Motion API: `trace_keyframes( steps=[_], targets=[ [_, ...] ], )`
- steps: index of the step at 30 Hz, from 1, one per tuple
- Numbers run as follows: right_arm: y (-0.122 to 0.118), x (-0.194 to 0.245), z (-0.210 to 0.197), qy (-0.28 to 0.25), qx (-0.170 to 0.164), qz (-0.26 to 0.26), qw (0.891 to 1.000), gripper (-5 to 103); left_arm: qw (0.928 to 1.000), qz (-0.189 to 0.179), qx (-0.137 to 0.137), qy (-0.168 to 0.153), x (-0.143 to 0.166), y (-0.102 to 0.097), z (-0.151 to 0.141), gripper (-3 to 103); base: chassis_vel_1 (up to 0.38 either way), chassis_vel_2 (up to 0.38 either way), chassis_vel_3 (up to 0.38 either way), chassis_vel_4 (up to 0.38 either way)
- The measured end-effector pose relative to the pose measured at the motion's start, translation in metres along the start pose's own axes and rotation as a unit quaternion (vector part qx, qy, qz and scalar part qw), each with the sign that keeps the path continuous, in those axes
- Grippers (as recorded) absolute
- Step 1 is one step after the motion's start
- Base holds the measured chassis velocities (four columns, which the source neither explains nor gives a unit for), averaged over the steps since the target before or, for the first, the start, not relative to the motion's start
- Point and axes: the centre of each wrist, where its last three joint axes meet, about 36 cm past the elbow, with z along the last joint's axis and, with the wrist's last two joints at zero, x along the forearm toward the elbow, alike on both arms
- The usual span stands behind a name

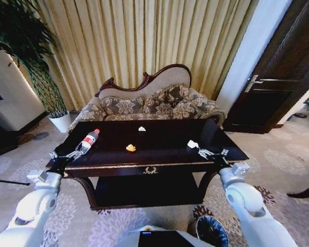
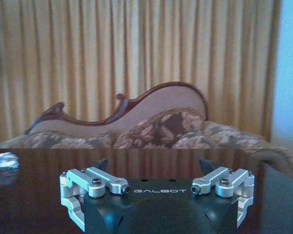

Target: Move to the front of the table and place the trash on the table into the trash bin.

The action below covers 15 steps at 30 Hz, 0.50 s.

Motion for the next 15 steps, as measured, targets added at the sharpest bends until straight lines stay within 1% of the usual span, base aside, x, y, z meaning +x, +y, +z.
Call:
trace_keyframes(
  steps=[2, 3, 5, 8, 10, 11, 15],
  targets=[
    [0.003, -0.013, -0.009, 0.013, 0.004, -0.020, 1.000, 100, 1.0000, -0.003, -0.001, -0.001, 0.004, 0.000, -0.004, 100, 0.000, 0.000, 0.000, 0.000],
    [0.003, -0.013, -0.009, 0.013, 0.004, -0.020, 1.000, 100, 1.0000, -0.003, -0.001, -0.001, 0.004, 0.000, -0.004, 100, 0.000, 0.000, 0.000, 0.000],
    [0.004, -0.026, -0.011, 0.030, -0.002, -0.038, 0.999, 100, 1.0000, -0.006, -0.001, -0.001, 0.006, 0.000, -0.006, 100, 0.000, 0.000, 0.000, 0.000],
    [0.005, -0.035, -0.012, 0.040, -0.005, -0.045, 0.998, 100, 1.0000, -0.008, -0.001, 0.000, 0.008, 0.000, -0.006, 100, 0.000, 0.000, 0.000, 0.000],
    [0.001, -0.048, -0.013, 0.059, -0.008, -0.054, 0.997, 100, 0.9999, -0.011, 0.000, 0.000, 0.010, 0.000, -0.008, 100, 0.000, 0.000, 0.000, 0.000],
    [0.001, -0.048, -0.013, 0.059, -0.008, -0.054, 0.997, 100, 0.9999, -0.011, 0.000, 0.000, 0.010, 0.000, -0.008, 100, 0.000, 0.000, 0.000, 0.000],
    [-0.014, -0.066, -0.007, 0.077, -0.008, -0.040, 0.996, 100, 0.9999, -0.014, 0.002, -0.001, 0.011, -0.002, -0.008, 100, 0.000, 0.000, 0.000, 0.000]
  ],
)
